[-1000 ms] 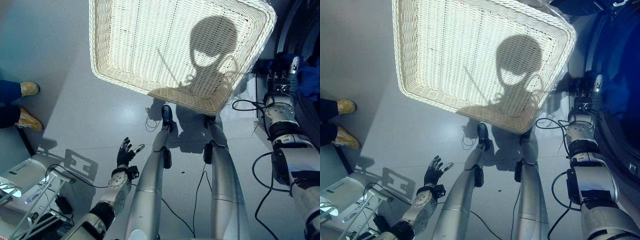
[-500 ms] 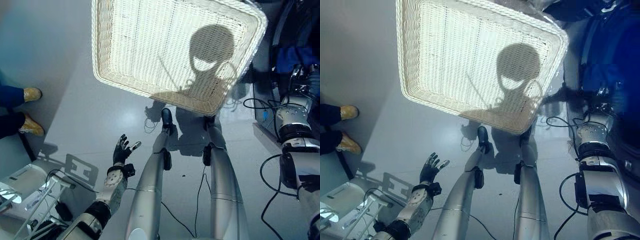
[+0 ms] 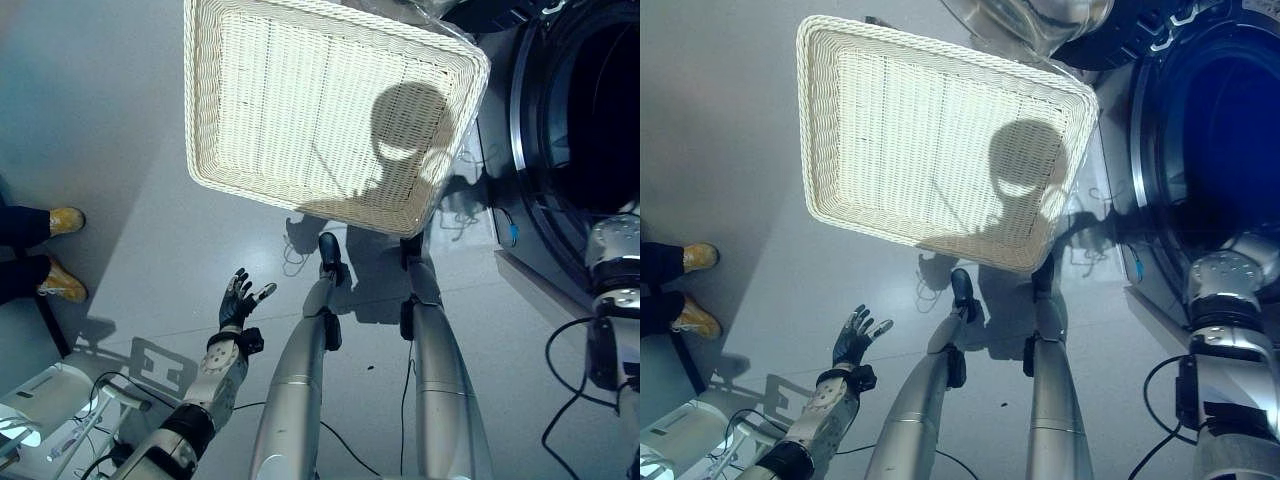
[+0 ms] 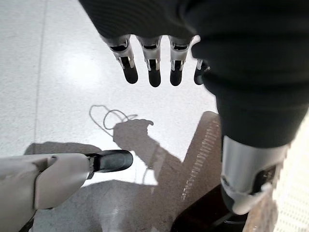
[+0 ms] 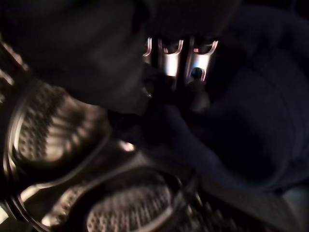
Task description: Put the clothes into the washing machine.
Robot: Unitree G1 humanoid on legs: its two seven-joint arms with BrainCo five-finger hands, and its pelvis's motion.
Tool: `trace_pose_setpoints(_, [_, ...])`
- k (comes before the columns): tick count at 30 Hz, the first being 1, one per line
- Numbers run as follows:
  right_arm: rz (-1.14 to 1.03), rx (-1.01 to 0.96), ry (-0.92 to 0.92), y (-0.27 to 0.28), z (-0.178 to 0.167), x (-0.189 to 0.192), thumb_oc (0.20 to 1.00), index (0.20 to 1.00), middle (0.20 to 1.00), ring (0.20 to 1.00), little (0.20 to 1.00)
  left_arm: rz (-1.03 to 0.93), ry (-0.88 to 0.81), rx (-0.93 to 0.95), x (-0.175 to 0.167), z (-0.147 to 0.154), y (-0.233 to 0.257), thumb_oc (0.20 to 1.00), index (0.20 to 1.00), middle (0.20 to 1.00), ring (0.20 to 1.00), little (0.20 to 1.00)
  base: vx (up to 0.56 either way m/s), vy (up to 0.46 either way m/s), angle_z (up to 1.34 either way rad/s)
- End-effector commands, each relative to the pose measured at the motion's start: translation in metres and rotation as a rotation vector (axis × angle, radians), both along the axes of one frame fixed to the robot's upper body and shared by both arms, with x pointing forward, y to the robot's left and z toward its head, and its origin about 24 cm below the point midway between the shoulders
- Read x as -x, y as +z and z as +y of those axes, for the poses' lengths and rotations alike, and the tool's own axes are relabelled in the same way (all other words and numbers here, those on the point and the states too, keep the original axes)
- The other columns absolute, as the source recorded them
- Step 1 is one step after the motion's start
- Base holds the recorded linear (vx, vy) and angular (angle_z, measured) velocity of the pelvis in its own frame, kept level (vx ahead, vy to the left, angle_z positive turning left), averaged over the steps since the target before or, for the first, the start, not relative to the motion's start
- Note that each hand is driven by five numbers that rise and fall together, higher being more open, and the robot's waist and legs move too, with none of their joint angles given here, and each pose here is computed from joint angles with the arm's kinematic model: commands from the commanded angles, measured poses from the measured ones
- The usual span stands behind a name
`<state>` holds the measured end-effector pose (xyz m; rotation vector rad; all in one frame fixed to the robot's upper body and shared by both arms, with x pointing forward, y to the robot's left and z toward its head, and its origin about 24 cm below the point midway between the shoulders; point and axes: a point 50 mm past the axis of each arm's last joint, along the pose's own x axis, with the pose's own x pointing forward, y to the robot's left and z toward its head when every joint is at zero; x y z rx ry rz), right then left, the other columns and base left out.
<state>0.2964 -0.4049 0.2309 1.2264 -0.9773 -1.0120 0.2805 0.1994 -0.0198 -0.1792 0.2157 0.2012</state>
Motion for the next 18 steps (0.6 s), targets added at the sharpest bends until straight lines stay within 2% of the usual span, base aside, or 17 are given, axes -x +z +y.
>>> trace_pose_setpoints(1, [-0.146,-0.102,-0.461,0.028,-0.047,0.087,0.200,0.200,0.200,0.200,0.200,0.114,0.088,0.051,0.034,0.017,-0.028,1.000,1.000,1.000,1.000,1.000,0.02,-0.032,-0.02])
trace_pose_setpoints(2, [-0.179,-0.195,-0.473,0.020,-0.052,0.092,0.278,0.278,0.278,0.278,0.278,0.116,0.090,0.049,0.033,0.018,-0.027,1.000,1.000,1.000,1.000,1.000,0.02,-0.039,-0.03])
trace_pose_setpoints(3, [-0.190,-0.229,-0.475,0.016,-0.054,0.094,0.297,0.297,0.297,0.297,0.297,0.117,0.090,0.048,0.033,0.019,-0.027,1.000,1.000,1.000,1.000,1.000,0.01,-0.052,-0.05])
trace_pose_setpoints(4, [-0.208,-0.313,-0.457,0.007,-0.060,0.096,0.498,0.498,0.498,0.498,0.498,0.118,0.087,0.045,0.032,0.019,-0.026,1.000,1.000,1.000,1.000,1.000,0.00,-0.033,-0.03])
trace_pose_setpoints(5, [-0.208,-0.313,-0.457,0.007,-0.060,0.096,0.498,0.498,0.498,0.498,0.498,0.118,0.087,0.045,0.032,0.019,-0.026,1.000,1.000,1.000,1.000,1.000,0.01,-0.067,-0.01])
trace_pose_setpoints(6, [-0.172,-0.486,-0.342,-0.017,-0.070,0.090,1.000,1.000,1.000,1.000,1.000,0.126,0.083,0.039,0.031,0.022,-0.024,1.000,1.000,1.000,1.000,1.000,0.01,-0.053,0.01])
trace_pose_setpoints(7, [-0.144,-0.530,-0.271,-0.025,-0.071,0.085,1.000,1.000,1.000,1.000,1.000,0.128,0.082,0.039,0.031,0.023,-0.024,1.000,1.000,1.000,1.000,1.000,0.03,-0.082,0.03])
trace_pose_setpoints(9, [0.075,-0.542,0.063,-0.056,-0.069,0.057,1.000,1.000,1.000,1.000,1.000,0.130,0.076,0.030,0.026,0.025,-0.020,1.000,1.000,1.000,1.000,1.000,0.03,-0.069,0.15])
trace_pose_setpoints(10, [0.078,-0.540,0.069,-0.057,-0.070,0.058,1.000,1.000,1.000,1.000,1.000,0.131,0.076,0.030,0.026,0.026,-0.020,1.000,1.000,1.000,1.000,1.000,0.02,-0.058,0.28])
trace_pose_setpoints(12, [0.178,-0.409,0.380,-0.059,-0.051,0.025,1.000,1.000,1.000,1.000,1.000,0.123,0.070,0.017,0.022,0.028,-0.015,1.000,1.000,1.000,1.000,1.000,0.01,-0.062,0.20])
trace_pose_setpoints(13, [0.190,-0.388,0.412,-0.060,-0.049,0.022,1.000,1.000,1.000,1.000,1.000,0.122,0.070,0.016,0.021,0.029,-0.014,1.000,1.000,1.000,1.000,1.000,-0.01,-0.079,0.12])
trace_pose_setpoints(14, [0.217,-0.293,0.577,-0.061,-0.034,0.006,1.000,1.000,1.000,1.000,1.000,0.114,0.074,0.011,0.022,0.034,-0.014,1.000,1.000,1.000,1.000,1.000,-0.01,-0.059,0.09])
trace_pose_setpoints(18, [0.336,-0.115,0.761,-0.075,-0.012,-0.011,1.000,1.000,1.000,1.000,1.000,0.100,0.079,-0.002,0.019,0.037,-0.013,1.000,1.000,1.000,1.000,1.000,-0.01,-0.052,0.02])
